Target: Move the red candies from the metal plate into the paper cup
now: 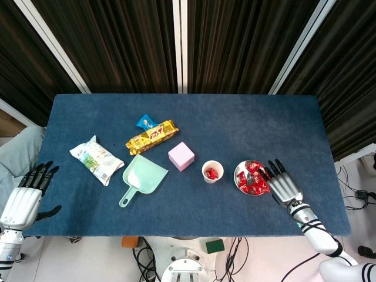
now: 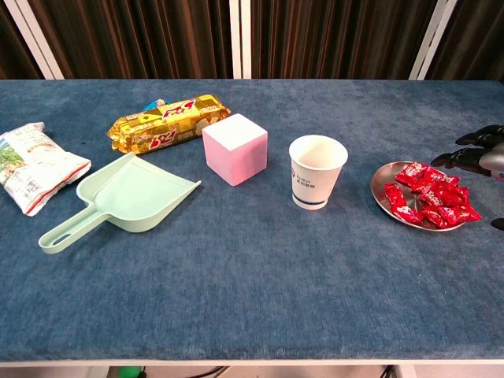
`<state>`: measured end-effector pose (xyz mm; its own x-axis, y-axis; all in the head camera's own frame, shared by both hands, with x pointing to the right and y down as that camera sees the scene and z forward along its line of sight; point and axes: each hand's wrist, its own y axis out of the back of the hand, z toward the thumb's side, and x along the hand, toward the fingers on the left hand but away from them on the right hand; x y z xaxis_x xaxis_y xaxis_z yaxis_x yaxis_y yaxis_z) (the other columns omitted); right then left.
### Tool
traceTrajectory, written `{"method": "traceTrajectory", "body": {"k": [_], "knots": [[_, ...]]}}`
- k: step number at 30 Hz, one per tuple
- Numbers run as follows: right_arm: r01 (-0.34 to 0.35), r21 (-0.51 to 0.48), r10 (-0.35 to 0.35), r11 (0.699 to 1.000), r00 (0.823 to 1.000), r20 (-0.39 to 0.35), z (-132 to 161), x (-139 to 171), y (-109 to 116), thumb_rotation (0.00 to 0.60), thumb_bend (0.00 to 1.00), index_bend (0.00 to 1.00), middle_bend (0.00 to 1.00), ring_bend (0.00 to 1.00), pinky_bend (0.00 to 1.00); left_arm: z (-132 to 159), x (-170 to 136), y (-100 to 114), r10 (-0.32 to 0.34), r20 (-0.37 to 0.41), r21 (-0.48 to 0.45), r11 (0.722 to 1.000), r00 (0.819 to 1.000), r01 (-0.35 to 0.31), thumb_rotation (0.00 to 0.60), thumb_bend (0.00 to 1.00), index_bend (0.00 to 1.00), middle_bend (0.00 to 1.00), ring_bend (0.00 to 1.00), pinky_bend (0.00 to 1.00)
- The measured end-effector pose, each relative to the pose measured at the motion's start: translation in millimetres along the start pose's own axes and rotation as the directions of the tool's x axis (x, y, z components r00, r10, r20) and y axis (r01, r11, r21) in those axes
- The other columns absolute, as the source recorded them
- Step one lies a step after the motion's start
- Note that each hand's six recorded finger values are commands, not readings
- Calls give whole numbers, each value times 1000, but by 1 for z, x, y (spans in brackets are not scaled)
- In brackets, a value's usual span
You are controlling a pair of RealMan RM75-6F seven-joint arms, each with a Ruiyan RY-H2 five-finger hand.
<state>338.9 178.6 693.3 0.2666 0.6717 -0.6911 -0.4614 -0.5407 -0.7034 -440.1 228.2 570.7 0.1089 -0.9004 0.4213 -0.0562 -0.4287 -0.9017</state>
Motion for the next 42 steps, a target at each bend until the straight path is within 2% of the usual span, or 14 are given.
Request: {"method": "traceTrajectory", "body": {"k": [11, 30, 36, 42], "knots": [[36, -4, -36, 999, 999, -11, 10, -13, -3, 600, 347, 238, 209, 0, 0, -2, 0, 2, 8, -4, -3, 1000, 1000, -8, 600, 97, 89, 31, 1, 151], [31, 6, -30, 1000, 999, -41, 25, -23, -7, 600, 364, 244, 196, 0, 0, -1, 0, 1, 4, -3, -3, 1000, 1000, -4, 600, 98, 90, 31, 1, 151], [29, 15, -29, 999, 999, -39, 27, -25, -8, 600, 383, 304, 217, 0, 0, -1, 0, 1, 4, -2, -3, 1000, 1000, -4, 600, 98, 90, 31, 1, 151], [36, 24, -36, 999, 999, -38, 27, -26, -7, 600, 402, 393, 302, 0, 0, 0, 1, 0, -1, 1, -2, 1000, 1000, 1, 600, 98, 90, 31, 1, 151]]}}
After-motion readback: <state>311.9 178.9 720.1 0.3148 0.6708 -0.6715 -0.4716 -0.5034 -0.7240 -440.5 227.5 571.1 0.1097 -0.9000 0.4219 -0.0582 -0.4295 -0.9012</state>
